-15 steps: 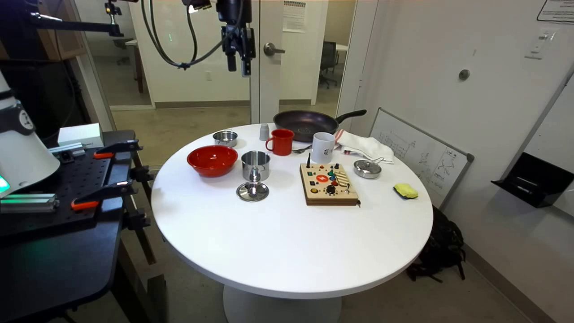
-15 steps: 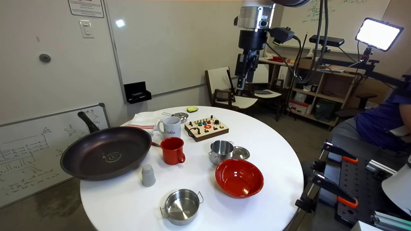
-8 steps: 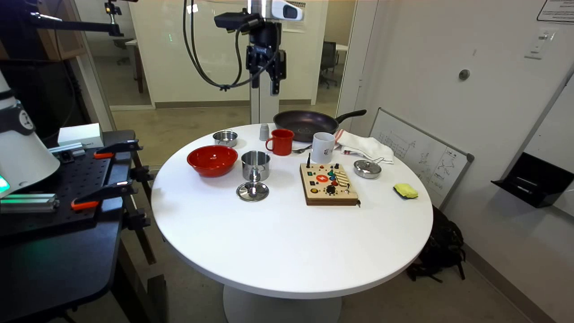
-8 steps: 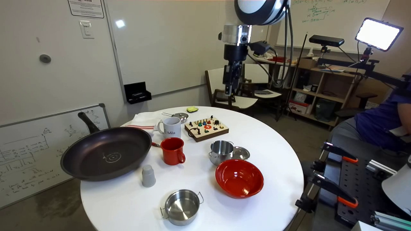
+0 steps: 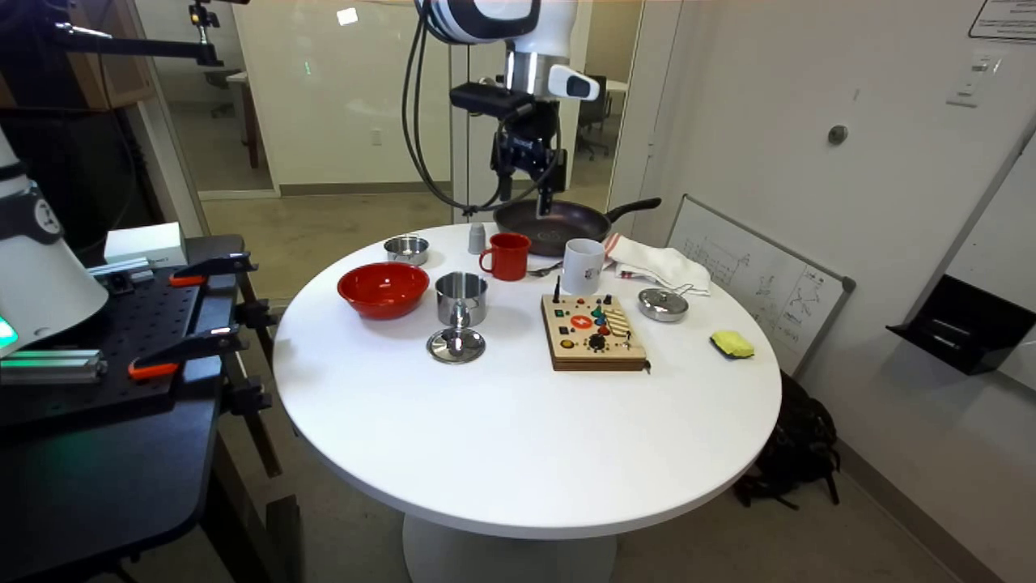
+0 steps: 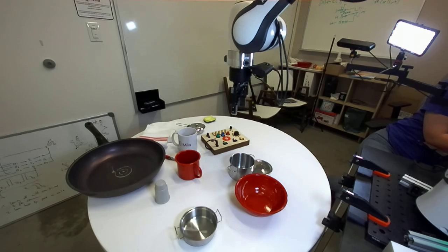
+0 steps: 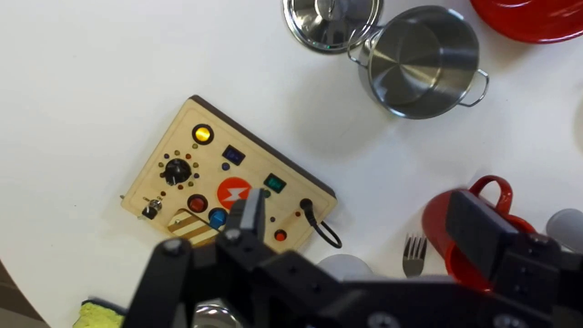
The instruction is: Press a button on the wooden board
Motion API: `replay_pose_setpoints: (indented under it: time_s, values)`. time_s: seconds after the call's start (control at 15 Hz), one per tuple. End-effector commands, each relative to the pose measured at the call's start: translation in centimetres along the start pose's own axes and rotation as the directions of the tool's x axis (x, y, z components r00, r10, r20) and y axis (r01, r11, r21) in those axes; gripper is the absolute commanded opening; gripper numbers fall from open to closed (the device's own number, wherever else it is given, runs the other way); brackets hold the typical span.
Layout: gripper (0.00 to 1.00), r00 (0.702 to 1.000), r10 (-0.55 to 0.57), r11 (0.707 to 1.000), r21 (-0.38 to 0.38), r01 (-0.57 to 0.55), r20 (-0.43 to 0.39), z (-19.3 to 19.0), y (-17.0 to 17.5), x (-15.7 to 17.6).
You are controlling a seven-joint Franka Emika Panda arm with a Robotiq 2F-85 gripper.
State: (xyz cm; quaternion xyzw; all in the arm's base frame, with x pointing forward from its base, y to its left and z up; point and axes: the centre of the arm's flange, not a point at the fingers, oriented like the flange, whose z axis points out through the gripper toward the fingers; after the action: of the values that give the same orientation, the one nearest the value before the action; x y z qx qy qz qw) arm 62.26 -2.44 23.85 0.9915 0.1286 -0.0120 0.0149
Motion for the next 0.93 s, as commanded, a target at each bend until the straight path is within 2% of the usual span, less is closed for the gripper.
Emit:
replay_pose_setpoints:
  time_s: [0.0, 0.07, 0.13, 0.33, 0.6, 0.87]
  values:
    - [1.00, 1.000, -0.008, 1.000, -0.025, 0.008, 0.014, 1.0, 1.9, 5.1]
    - [1.00, 1.000, -0.012, 1.000, -0.024, 0.012, 0.011, 0.5, 1.8, 5.3]
    - [1.00, 1.000, -0.003, 1.000, -0.010, 0.003, -0.001, 0.9, 1.0, 2.5]
    - [1.00, 1.000, -0.003, 1.000, -0.012, 0.003, -0.001, 0.8, 1.4, 3.7]
    - [1.00, 1.000, -0.013, 1.000, -0.015, 0.013, -0.014, 0.5, 1.3, 3.6]
    - [1.00, 0.997, 0.061, 0.998, 0.008, -0.061, 0.037, 2.3, 2.1, 7.1]
